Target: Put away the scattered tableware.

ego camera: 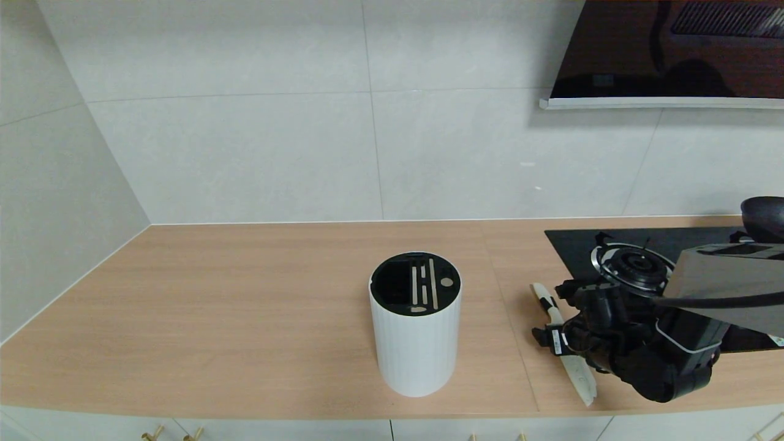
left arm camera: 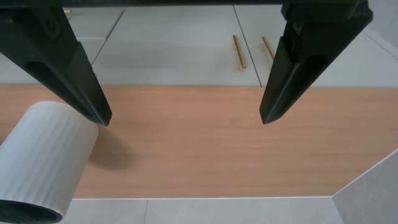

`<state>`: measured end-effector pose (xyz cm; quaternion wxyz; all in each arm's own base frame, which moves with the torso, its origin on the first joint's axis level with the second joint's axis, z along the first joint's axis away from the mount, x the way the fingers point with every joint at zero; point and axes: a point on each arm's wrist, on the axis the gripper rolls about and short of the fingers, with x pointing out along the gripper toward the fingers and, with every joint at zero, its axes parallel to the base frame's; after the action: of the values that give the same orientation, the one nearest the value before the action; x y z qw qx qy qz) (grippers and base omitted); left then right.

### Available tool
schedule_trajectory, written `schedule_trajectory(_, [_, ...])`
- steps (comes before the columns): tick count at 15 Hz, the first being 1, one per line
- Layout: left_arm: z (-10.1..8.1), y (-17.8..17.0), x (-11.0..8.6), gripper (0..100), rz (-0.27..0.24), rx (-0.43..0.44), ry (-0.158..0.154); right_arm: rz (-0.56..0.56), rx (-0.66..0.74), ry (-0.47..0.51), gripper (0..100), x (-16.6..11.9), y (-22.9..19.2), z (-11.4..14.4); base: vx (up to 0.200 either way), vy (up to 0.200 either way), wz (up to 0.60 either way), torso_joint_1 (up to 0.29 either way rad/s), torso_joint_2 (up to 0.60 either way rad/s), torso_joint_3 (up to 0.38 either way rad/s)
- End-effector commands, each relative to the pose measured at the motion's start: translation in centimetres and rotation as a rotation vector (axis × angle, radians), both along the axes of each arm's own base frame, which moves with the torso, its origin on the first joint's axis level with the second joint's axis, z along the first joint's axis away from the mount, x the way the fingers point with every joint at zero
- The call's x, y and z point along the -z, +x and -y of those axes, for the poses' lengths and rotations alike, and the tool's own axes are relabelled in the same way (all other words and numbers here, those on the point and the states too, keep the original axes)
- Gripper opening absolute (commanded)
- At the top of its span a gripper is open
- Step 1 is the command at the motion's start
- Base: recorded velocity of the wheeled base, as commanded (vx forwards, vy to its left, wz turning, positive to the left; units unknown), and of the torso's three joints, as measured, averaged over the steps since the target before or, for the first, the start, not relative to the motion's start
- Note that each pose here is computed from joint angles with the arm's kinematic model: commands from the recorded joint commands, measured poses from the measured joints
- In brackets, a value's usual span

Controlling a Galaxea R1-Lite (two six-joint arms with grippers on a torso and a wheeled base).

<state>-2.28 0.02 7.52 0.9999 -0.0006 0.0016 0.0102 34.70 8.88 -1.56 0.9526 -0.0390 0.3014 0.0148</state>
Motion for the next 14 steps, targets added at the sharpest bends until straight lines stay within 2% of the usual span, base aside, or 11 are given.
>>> schedule_trajectory(1, [0.0,0.0,0.0,100,0.000,-0.001,0.000,-0.003,0.000,-0.001,100,0.1,0.0,0.0,0.000,0.000,0.00,0.000,0.00,0.000])
schedule_trajectory(2, [0.0,0.0,0.0,100,0.000,-0.001,0.000,-0.006,0.000,-0.002,0,0.2,0.0,0.0,0.000,0.000,0.00,0.000,0.00,0.000])
schedule_trajectory(11, [0.0,0.0,0.0,100,0.000,-0.001,0.000,-0.006,0.010,-0.002,0,0.3,0.1,0.4,0.000,0.000,0.00,0.000,0.00,0.000])
schedule_trajectory(14, [0.0,0.0,0.0,100,0.000,-0.001,0.001,0.041,0.015,0.006,0,-1.8,-0.1,0.4,0.000,0.000,0.00,0.000,0.00,0.000])
